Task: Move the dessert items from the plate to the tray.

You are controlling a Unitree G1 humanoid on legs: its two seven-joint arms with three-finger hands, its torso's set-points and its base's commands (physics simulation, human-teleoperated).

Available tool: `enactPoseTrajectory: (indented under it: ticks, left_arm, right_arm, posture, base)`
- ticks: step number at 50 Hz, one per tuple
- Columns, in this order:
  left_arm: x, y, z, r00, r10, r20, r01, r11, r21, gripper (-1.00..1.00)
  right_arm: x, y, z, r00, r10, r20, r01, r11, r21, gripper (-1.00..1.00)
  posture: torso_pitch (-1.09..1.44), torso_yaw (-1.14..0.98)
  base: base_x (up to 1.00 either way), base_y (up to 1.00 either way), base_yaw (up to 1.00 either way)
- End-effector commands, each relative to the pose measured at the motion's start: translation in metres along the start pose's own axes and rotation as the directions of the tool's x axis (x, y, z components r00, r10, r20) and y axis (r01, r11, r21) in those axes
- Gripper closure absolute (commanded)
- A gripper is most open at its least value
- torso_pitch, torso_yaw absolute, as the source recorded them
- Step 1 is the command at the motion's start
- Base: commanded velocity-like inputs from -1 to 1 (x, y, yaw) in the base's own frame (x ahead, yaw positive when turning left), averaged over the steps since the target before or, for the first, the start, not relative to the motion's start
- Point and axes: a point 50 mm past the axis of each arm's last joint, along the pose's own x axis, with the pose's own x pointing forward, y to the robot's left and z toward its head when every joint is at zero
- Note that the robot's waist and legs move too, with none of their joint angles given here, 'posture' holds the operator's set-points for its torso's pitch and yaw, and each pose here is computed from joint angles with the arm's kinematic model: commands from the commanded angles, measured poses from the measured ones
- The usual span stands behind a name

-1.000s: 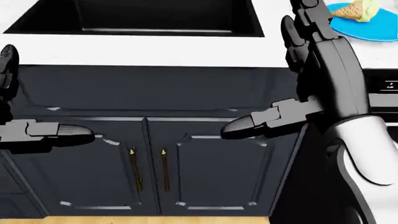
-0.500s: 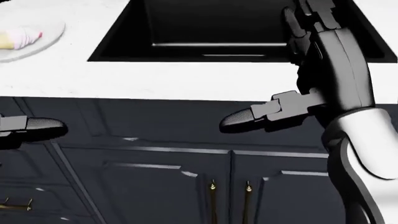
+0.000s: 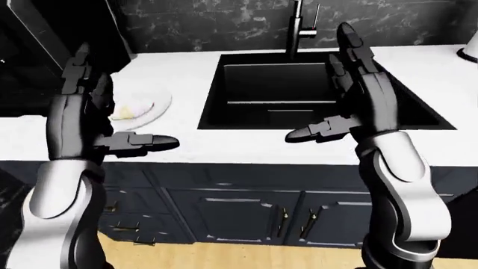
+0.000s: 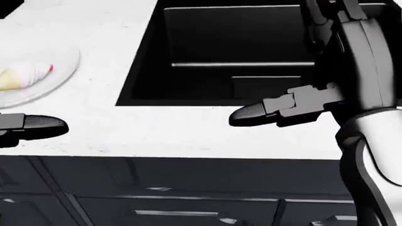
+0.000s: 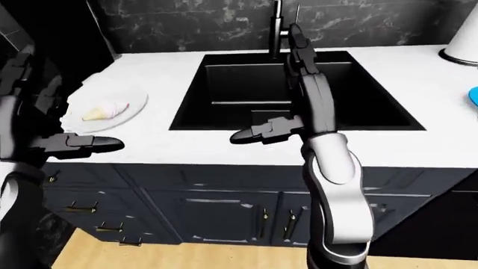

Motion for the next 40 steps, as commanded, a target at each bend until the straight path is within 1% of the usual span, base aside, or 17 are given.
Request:
enactPoseTrajectory:
  ticks: [1,11,14,17,22,26,27,28,29,30,31,32,36,37,38,39,40]
  left_arm:
    - [0.0,0.003,0.007,0.999,0.018,0.039,-0.019,1.0,0.012,-1.0]
    - [0.001,0.004,0.007,0.999,0.014,0.038,-0.015,0.999,0.028,-1.0]
    - [0.004,0.001,0.008,0.999,-0.029,0.023,0.027,0.996,0.08,-1.0]
    - [0.013,0.006,0.016,1.0,-0.012,0.027,0.008,0.988,0.152,-1.0]
    - [0.038,0.005,0.037,0.999,-0.038,0.012,0.034,0.967,0.251,-1.0]
    - [0.073,0.002,0.042,1.0,-0.019,-0.022,0.027,0.897,0.441,-1.0]
    - [0.077,0.002,0.045,1.0,-0.017,-0.012,0.02,0.895,0.446,-1.0]
    - [0.085,0.003,0.046,0.999,0.005,-0.045,0.017,0.878,0.479,-1.0]
    - [0.093,0.002,0.052,0.999,0.011,-0.042,0.011,0.872,0.489,-1.0]
    - [0.097,0.0,0.054,0.998,0.02,-0.058,0.014,0.844,0.536,-1.0]
    - [0.102,-0.002,0.053,0.997,0.026,-0.076,0.022,0.827,0.561,-1.0]
    - [0.107,-0.003,0.051,0.994,0.029,-0.101,0.038,0.801,0.598,-1.0]
    - [0.116,-0.003,0.042,0.987,0.035,-0.156,0.078,0.747,0.66,-1.0]
    - [0.118,-0.004,0.04,0.985,0.021,-0.171,0.098,0.75,0.654,-1.0]
    - [0.121,-0.002,0.039,0.985,0.036,-0.168,0.09,0.723,0.685,-1.0]
    - [0.122,-0.002,0.038,0.982,0.027,-0.185,0.109,0.721,0.685,-1.0]
    - [0.123,-0.001,0.037,0.983,0.03,-0.181,0.109,0.698,0.707,-1.0]
  right_arm:
    - [0.001,0.002,0.009,0.999,0.009,0.05,-0.009,1.0,-0.006,-1.0]
    - [-0.002,-0.001,0.01,0.998,-0.015,0.067,0.014,1.0,0.014,-1.0]
    - [-0.003,-0.002,0.009,0.998,-0.018,0.063,0.017,1.0,0.017,-1.0]
    - [-0.004,-0.002,0.01,0.997,-0.019,0.069,0.018,1.0,0.02,-1.0]
    - [-0.006,-0.002,0.008,0.998,-0.015,0.063,0.014,1.0,0.022,-1.0]
    - [-0.007,-0.003,0.009,0.998,-0.017,0.066,0.016,1.0,0.02,-1.0]
    - [-0.007,-0.003,0.01,0.998,-0.018,0.068,0.016,1.0,0.024,-1.0]
    - [-0.007,-0.003,0.01,0.998,-0.018,0.067,0.017,1.0,0.019,-1.0]
    - [-0.007,-0.003,0.011,0.997,-0.015,0.072,0.013,1.0,0.024,-1.0]
    - [-0.007,-0.003,0.011,0.997,-0.014,0.072,0.012,1.0,0.023,-1.0]
    - [-0.007,-0.003,0.01,0.997,-0.015,0.072,0.013,1.0,0.027,-1.0]
    - [-0.007,-0.003,0.01,0.997,-0.014,0.073,0.013,1.0,0.025,-1.0]
    - [-0.006,-0.003,0.008,0.997,-0.009,0.073,0.007,1.0,0.026,-1.0]
    - [-0.006,-0.003,0.008,0.997,-0.008,0.074,0.006,0.999,0.031,-1.0]
    - [-0.006,-0.003,0.008,0.997,-0.01,0.072,0.009,1.0,0.024,-1.0]
    - [-0.006,-0.003,0.008,0.997,-0.01,0.074,0.008,1.0,0.029,-1.0]
    - [-0.006,-0.002,0.008,0.997,-0.009,0.074,0.007,1.0,0.025,-1.0]
  posture:
    - [0.0,0.0]
    - [0.0,0.0]
    - [0.0,0.0]
    - [0.0,0.0]
    - [0.0,0.0]
    - [0.0,0.0]
    - [0.0,0.0]
    - [0.0,0.0]
    - [0.0,0.0]
    - [0.0,0.0]
    - [0.0,0.0]
    - [0.0,0.0]
    - [0.0,0.0]
    - [0.0,0.0]
    - [0.0,0.0]
    - [0.0,0.0]
    - [0.0,0.0]
  base:
    - [0.0,0.93,0.0]
    - [0.0,0.05,0.0]
    - [0.0,0.0,0.0]
    - [0.0,0.0,0.0]
    - [0.0,0.0,0.0]
    - [0.0,0.0,0.0]
    - [0.0,0.0,0.0]
    - [0.0,0.0,0.0]
    - [0.0,0.0,0.0]
    - [0.0,0.0,0.0]
    - [0.0,0.0,0.0]
    - [0.0,0.0,0.0]
    - [0.0,0.0,0.0]
    - [0.0,0.0,0.0]
    - [0.0,0.0,0.0]
    - [0.0,0.0,0.0]
    - [0.0,0.0,0.0]
